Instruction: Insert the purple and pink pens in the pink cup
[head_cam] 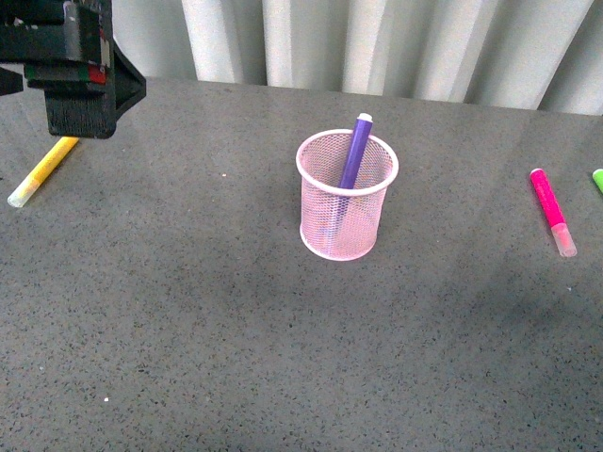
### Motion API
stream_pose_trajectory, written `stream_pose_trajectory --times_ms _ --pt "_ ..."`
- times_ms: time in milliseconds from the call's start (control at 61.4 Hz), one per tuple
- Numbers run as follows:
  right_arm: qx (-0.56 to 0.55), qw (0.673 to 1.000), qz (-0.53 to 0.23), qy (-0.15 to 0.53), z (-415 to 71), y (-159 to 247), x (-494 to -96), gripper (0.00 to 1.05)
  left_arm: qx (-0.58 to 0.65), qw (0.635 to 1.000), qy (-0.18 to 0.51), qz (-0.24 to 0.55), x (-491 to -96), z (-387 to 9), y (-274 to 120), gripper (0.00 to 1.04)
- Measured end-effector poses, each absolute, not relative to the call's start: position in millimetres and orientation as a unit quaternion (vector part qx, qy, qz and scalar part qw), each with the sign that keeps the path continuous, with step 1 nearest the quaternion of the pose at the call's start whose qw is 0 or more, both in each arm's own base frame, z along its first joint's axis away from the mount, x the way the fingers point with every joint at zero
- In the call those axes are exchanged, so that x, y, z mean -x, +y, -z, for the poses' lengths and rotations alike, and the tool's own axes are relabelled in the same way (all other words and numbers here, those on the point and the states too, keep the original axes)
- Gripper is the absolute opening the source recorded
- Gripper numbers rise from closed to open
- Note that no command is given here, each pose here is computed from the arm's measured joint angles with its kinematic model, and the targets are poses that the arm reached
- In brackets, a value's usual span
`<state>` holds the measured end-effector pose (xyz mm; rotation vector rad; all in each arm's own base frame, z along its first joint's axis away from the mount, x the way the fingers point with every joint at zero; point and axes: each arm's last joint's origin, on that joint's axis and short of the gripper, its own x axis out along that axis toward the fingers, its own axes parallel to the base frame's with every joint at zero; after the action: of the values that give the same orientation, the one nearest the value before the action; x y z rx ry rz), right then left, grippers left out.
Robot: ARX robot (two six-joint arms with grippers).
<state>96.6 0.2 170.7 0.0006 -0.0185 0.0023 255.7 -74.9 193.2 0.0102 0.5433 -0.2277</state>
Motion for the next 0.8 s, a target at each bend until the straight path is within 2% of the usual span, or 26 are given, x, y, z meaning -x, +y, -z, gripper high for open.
stream_pose_trajectory --times_ms 65,163,293,375,570,684,798 --pt "0.0 1.0 -0.002 -0.009 -171 0 -97 0.98 -0.011 0.958 0.264 0.112 -255 -193 -76 0.97" --pt "0.0 1.0 -0.002 -0.009 -171 0 -97 0.98 -0.022 0.991 0.133 0.028 -247 -173 -69 0.8" --pt "0.0 1.0 0.001 -0.009 -171 0 -97 0.98 0.005 1.0 0.015 0.007 -224 -180 -50 0.56" --pt "0.0 1.0 -0.002 -0.009 -171 0 -97 0.98 0.008 1.0 -0.003 0.0 -212 -183 -40 0.42" --pt "0.0 1.0 -0.001 -0.009 -171 0 -97 0.98 0.004 1.0 0.009 0.005 -187 -173 -26 0.06" --pt "0.0 1.0 -0.001 -0.009 -171 0 -97 0.98 0.004 1.0 -0.003 0.002 -175 -168 -19 0.04" --pt "0.0 1.0 -0.001 -0.009 -171 0 -97 0.98 0.002 1.0 0.013 0.001 -165 -160 -14 0.04"
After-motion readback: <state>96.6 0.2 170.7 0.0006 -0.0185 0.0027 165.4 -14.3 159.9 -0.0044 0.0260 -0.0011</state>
